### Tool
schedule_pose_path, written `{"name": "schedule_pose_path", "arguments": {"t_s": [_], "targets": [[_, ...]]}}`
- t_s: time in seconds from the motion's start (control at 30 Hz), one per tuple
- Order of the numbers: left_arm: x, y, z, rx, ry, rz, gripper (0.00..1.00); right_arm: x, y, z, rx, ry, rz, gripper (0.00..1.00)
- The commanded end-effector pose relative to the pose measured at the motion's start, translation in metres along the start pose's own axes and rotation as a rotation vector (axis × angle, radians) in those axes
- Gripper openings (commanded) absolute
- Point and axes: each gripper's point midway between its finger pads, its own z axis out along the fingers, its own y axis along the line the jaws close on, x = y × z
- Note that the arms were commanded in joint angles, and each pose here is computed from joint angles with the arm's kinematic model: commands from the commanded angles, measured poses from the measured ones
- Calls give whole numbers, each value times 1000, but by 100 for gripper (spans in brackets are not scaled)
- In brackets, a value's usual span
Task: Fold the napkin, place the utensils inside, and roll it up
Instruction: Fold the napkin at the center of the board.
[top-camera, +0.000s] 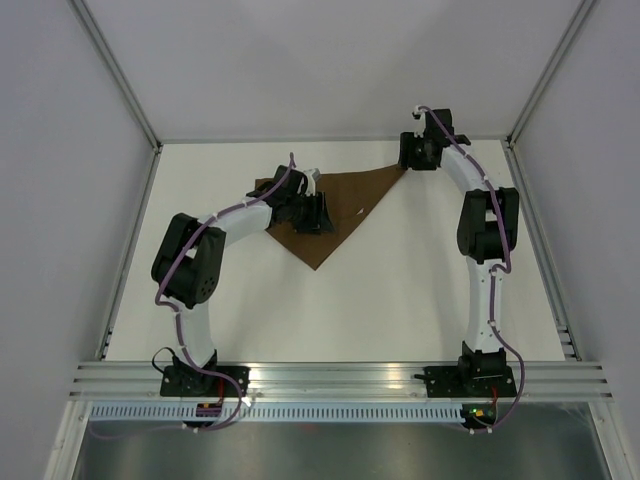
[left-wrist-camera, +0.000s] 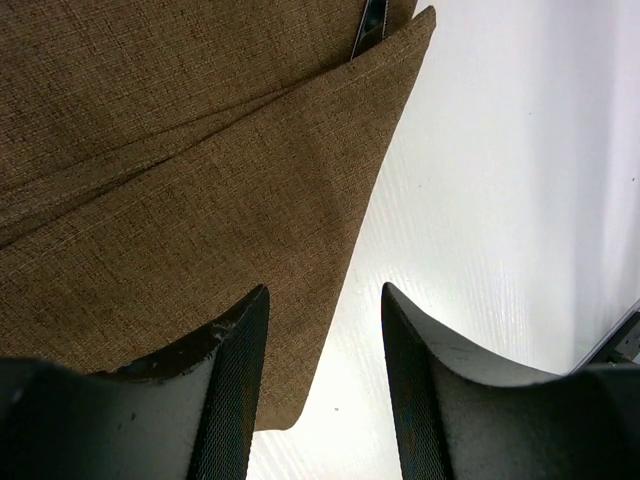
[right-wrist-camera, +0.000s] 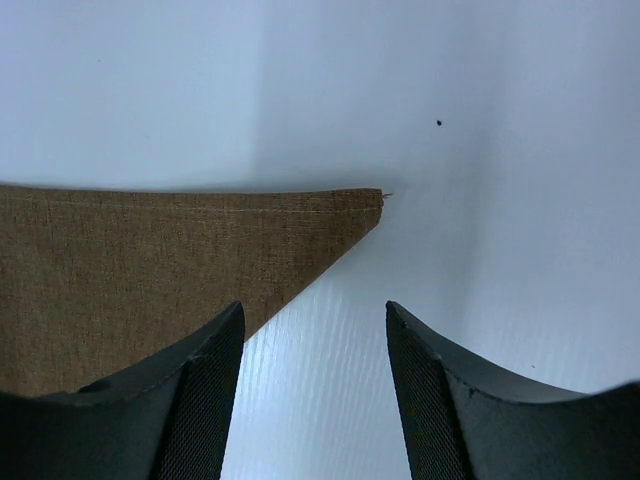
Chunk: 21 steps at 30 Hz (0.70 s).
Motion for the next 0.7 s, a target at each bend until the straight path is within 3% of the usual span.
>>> {"name": "schedule_pose_path", "arguments": {"t_s": [0.0,0.43,0.67], "targets": [[-18,-17,-3,46,-46,-5,54,7,12,5,-109,61,162,65],[-22,-23,-20,34,-76,12,53,22,4,37,-199,72,342,68],[-22,-22,-28,18,-78,19,53,27,1,50,-213,67,392,61]]}}
